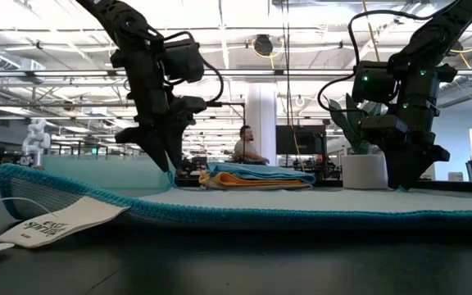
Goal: Fold microfiber towels
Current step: Fold the light blue microfiber towel
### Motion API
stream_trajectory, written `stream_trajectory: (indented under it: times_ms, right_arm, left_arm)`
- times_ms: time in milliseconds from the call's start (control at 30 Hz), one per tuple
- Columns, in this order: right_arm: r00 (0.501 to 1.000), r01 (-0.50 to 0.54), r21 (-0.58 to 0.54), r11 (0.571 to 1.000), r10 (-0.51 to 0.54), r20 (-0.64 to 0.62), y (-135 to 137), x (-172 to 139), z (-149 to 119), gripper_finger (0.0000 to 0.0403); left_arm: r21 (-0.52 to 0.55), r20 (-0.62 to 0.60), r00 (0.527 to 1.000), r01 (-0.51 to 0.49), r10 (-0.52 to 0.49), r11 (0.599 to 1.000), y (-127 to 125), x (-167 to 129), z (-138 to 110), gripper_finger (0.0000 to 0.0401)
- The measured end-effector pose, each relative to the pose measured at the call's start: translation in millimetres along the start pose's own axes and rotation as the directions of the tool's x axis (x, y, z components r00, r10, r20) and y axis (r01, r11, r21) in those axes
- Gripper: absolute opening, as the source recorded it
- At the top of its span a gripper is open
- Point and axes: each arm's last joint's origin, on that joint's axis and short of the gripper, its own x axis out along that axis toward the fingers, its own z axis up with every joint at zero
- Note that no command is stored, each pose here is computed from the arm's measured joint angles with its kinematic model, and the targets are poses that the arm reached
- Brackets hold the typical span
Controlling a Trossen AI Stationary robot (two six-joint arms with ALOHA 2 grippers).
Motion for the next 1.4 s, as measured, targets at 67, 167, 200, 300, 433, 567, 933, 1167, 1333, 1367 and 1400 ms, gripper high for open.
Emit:
stream_trajectory:
  times_ms: [67, 167, 200, 300, 433, 567, 933, 1167, 1333, 1367, 1400]
  right_arm:
    - [1.0, 0.0, 0.0, 1.0, 0.0, 0.0, 0, 0, 0, 0.0121]
    - [1.0, 0.0, 0.0, 1.0, 0.0, 0.0, 0, 0, 0, 0.0121]
    - [1.0, 0.0, 0.0, 1.0, 0.0, 0.0, 0, 0, 0, 0.0121]
    - [1.0, 0.0, 0.0, 1.0, 0.0, 0.0, 0, 0, 0, 0.0121]
    - [1.0, 0.0, 0.001, 1.0, 0.0, 0.001, 0, 0, 0, 0.0121]
    - [1.0, 0.001, 0.0, 1.0, -0.001, 0.001, 0, 0, 0, 0.0121]
    - [1.0, -0.002, -0.004, 1.0, 0.002, 0.007, 0, 0, 1, 0.0121]
    - [1.0, -0.004, -0.008, 1.0, 0.004, 0.01, 1, 0, 1, 0.0121]
    - [1.0, -0.004, -0.009, 1.0, 0.004, 0.009, 1, 0, 1, 0.0121]
    - [1.0, -0.004, -0.009, 1.0, 0.004, 0.009, 1, 0, 1, 0.0121]
    - [1.0, -0.004, -0.009, 1.0, 0.004, 0.009, 1, 0, 1, 0.0121]
  left_arm:
    - [0.002, 0.001, 1.0, -0.005, 0.005, 1.0, -1, 0, -1, 0.0129]
    - [0.01, 0.015, 1.0, -0.024, 0.024, 1.0, -2, 1, -2, 0.0129]
    - [0.013, 0.016, 0.999, -0.03, 0.03, 0.999, -3, 3, -3, 0.0129]
    - [0.011, 0.006, 0.999, -0.039, 0.039, 0.999, -2, 7, -3, 0.0129]
    - [0.009, -0.007, 0.999, -0.032, 0.032, 0.999, -3, 18, -2, 0.0129]
    - [0.003, -0.001, 1.0, 0.004, -0.004, 1.0, -6, 20, 0, 0.0129]
    - [0.024, -0.055, 0.998, -0.038, 0.04, 0.999, -4, 20, -7, 0.0129]
    - [0.018, -0.011, 1.0, -0.027, 0.027, 0.999, -6, 20, -4, 0.0129]
    - [0.028, -0.007, 1.0, -0.019, 0.019, 0.999, -9, 22, -5, 0.0129]
    - [0.029, -0.013, 1.0, -0.024, 0.024, 0.999, -9, 24, -5, 0.0129]
    - [0.027, -0.022, 0.999, -0.029, 0.03, 0.999, -8, 25, -6, 0.0129]
